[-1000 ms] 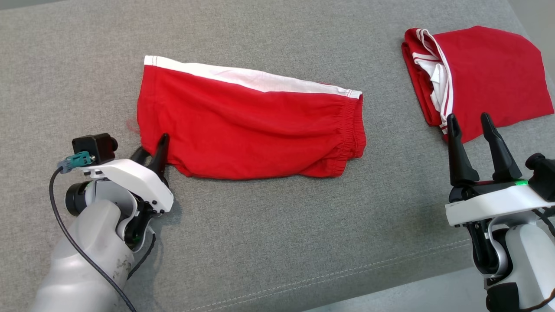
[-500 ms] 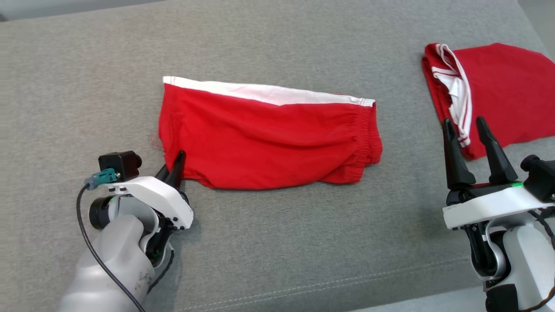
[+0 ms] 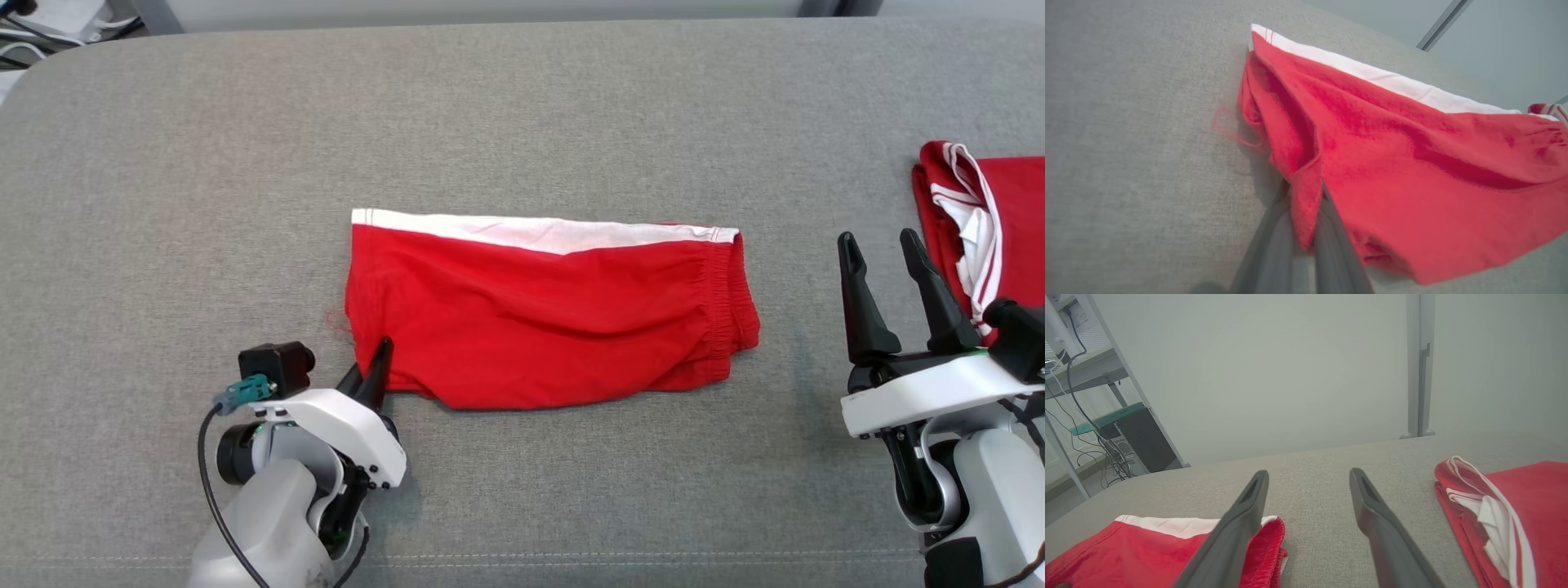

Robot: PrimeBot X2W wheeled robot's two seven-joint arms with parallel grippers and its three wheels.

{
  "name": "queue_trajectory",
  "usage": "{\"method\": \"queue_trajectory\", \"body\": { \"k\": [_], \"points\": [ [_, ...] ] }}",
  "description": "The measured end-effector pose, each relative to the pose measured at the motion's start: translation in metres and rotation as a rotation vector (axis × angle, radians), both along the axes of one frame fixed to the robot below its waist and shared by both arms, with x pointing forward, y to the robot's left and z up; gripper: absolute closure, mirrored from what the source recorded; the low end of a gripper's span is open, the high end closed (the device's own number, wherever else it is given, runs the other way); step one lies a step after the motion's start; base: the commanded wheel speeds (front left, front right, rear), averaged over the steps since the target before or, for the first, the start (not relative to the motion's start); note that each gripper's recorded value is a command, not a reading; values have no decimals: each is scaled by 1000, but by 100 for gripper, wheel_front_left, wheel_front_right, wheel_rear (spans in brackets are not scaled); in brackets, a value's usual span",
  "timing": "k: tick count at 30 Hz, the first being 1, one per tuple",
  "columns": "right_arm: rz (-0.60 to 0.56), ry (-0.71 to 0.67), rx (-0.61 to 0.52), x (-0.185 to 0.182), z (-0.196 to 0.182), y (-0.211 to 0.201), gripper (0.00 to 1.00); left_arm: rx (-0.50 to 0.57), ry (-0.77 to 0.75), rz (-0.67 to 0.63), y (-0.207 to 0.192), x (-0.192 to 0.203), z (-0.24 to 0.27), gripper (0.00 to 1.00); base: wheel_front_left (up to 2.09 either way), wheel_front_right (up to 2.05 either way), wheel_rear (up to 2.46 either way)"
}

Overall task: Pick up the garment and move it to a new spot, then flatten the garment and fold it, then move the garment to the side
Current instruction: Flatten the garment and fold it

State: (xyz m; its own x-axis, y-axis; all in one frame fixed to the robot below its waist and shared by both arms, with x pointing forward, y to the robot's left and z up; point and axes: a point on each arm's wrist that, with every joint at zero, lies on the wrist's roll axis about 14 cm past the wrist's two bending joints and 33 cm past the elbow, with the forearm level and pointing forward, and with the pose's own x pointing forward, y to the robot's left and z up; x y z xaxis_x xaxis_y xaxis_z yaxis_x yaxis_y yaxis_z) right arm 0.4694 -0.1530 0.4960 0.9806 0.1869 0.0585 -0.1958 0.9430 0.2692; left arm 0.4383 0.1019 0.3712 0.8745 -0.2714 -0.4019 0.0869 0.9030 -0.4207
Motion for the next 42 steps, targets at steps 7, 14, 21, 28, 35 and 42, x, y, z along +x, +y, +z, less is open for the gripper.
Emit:
{"method": "queue_trajectory", "body": {
  "k": [7,14,21,28,35,42],
  "points": [
    [27,2,-2,0,1,10,0,47,-23,23,10,-5,6,0,0,0,0],
    [20,-17,-6,-3,9,9,0,151,-122,73,33,-7,27,0,0,0,0],
    [11,0,-18,-11,4,9,0,217,-264,138,56,-9,63,0,0,0,0],
    [14,8,-27,-23,2,14,0,271,-364,219,81,-27,91,0,0,0,0],
    [6,8,-46,-29,2,15,0,333,-429,280,103,-44,109,0,0,0,0],
    [-18,0,-75,-41,5,8,0,355,-437,300,107,-64,111,0,0,0,0]
  ]
}}
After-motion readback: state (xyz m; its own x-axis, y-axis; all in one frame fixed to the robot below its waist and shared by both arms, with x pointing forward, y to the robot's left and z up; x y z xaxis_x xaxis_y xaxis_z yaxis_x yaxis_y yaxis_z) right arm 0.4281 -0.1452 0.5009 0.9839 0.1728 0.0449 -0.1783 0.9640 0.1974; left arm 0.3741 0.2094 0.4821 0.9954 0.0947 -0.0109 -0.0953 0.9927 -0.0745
